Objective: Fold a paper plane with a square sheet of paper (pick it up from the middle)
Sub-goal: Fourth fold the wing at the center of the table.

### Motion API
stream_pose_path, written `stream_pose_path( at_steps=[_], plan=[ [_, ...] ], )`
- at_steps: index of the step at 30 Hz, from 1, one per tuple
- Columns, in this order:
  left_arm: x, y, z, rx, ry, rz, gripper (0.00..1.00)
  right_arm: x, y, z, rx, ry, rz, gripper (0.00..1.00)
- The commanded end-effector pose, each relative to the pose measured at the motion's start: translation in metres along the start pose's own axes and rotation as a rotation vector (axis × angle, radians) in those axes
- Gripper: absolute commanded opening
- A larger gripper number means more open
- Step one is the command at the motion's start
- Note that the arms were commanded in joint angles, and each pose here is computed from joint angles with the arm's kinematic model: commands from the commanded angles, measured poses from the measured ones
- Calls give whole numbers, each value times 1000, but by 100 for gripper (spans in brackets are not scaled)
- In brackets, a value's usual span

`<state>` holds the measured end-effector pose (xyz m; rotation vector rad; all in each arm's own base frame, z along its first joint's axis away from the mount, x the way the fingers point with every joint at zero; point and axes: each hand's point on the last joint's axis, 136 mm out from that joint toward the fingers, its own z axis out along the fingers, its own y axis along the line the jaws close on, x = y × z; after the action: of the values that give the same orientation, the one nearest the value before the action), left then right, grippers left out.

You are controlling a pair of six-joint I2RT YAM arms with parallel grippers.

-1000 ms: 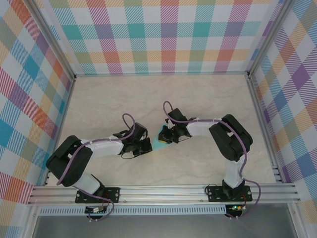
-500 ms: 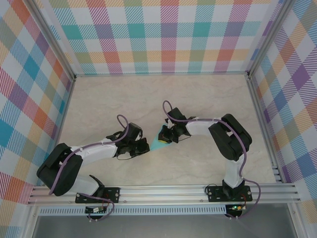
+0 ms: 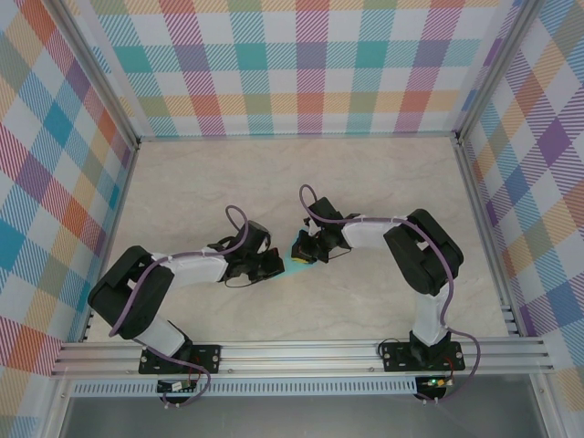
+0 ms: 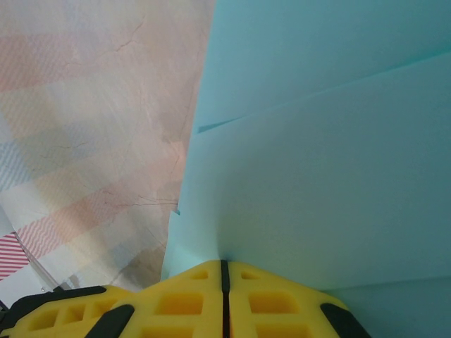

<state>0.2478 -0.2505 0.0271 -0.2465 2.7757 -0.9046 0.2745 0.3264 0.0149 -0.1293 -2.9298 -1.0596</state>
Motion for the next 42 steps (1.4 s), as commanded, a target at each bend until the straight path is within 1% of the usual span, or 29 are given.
stream_pose_path(
  at_steps=[1,8,15,17,21,22,24,26,27,29,30,32,35,38,42],
  plan=[
    [1,14,3,-39,0,6,0,8,-53,17,179,16,78,8],
    [22,55,2,-169,40,-24,0,8,-59,17,200,13,90,8],
    [35,73,-10,-215,56,-62,0,8,-65,16,223,10,100,8],
    [33,66,-19,-197,53,-72,0,8,-64,16,219,11,98,8],
    [9,26,-42,-94,-36,-38,1,5,-46,15,153,14,80,8],
    [2,17,-48,-78,-62,-32,3,3,-38,13,127,11,73,9],
    [-9,10,-53,-74,-101,-29,8,-3,-19,6,79,-6,54,14],
    [-18,9,-54,-90,-130,-41,16,-12,3,-8,27,-50,27,22],
    [-21,8,-54,-92,-139,-49,21,-14,12,-16,10,-73,16,25],
    [-28,6,-52,-89,-156,-55,31,-19,22,-33,-1,-131,14,34],
    [-31,5,-52,-89,-164,-56,34,-21,24,-40,1,-157,17,37],
    [-36,3,-52,-92,-178,-51,40,-21,19,-50,29,-198,47,42],
    [-43,1,-51,-94,-192,-45,45,-18,-2,-56,95,-241,121,49],
    [-47,3,-49,-108,-202,-36,50,-15,-16,-56,116,-260,176,51],
    [-49,7,-47,-122,-209,-37,51,-14,-19,-49,107,-251,211,51]
  ],
)
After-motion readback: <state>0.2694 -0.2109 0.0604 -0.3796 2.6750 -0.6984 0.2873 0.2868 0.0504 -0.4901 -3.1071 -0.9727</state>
